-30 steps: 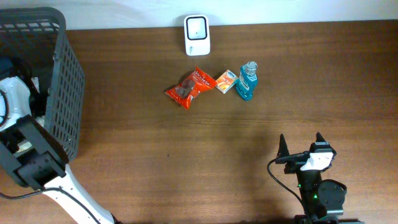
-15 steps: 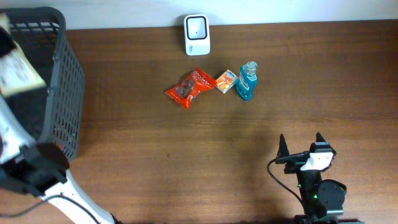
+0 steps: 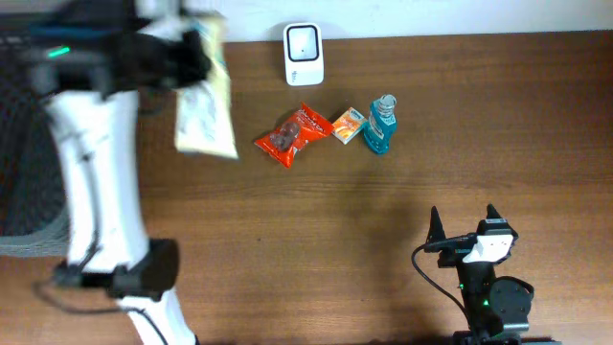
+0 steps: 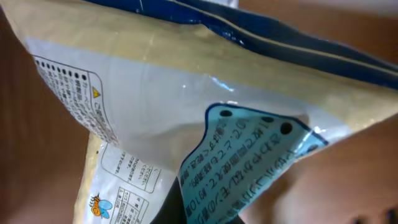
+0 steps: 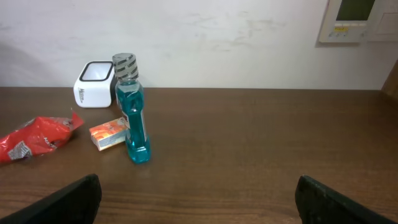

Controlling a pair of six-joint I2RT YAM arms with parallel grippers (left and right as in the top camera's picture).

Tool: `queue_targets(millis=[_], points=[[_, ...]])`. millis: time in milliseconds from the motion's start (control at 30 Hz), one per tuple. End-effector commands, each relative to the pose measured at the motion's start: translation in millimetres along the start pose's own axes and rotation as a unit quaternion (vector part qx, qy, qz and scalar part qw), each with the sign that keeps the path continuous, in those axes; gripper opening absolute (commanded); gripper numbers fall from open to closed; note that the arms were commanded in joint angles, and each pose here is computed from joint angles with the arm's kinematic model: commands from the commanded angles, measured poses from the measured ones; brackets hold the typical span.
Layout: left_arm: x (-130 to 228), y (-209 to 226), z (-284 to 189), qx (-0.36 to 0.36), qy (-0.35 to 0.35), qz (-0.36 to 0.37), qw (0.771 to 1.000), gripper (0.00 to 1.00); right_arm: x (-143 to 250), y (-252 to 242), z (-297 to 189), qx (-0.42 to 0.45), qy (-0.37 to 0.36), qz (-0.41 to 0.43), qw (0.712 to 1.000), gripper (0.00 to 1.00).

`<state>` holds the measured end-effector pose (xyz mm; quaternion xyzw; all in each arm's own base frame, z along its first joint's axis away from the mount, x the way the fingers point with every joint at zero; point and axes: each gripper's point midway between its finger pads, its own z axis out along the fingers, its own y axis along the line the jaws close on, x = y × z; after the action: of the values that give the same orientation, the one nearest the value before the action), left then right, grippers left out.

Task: Scan the item barcode
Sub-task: 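Place the white-blue snack bag on the table left of the red bag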

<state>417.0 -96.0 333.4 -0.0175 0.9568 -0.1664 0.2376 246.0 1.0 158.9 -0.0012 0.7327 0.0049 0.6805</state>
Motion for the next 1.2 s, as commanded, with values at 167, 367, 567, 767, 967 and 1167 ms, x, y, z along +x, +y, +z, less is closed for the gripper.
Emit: queue_targets(millis=[167, 367, 567, 767, 967, 1167], points=[[88, -14, 162, -0.117, 0.174, 0.074, 0.975, 0.0, 3, 0, 0, 0.001, 0.002, 0.005, 1.0, 0.99], [126, 13, 228, -0.146, 0.183, 0.01, 0.972, 0.0, 3, 0, 0, 0.001, 0.002, 0.005, 1.0, 0.98], [139, -1, 253, -0.097, 0.183, -0.017, 0.978, 0.37, 3, 0, 0, 0.001, 0.002, 0.005, 1.0, 0.98], [60, -38, 197, -0.035, 0.096, 0.03, 0.994, 0.61, 3, 0, 0, 0.001, 0.002, 0.005, 1.0, 0.99], [-108, 30, -48, -0.068, -0.234, 0.018, 0.97, 0.63, 3, 0, 0, 0.001, 0.002, 0.005, 1.0, 0.98], [-84, 232, -214, -0.226, -0.364, -0.171, 0.887, 0.71, 3, 0, 0, 0.001, 0.002, 0.005, 1.0, 0.99]])
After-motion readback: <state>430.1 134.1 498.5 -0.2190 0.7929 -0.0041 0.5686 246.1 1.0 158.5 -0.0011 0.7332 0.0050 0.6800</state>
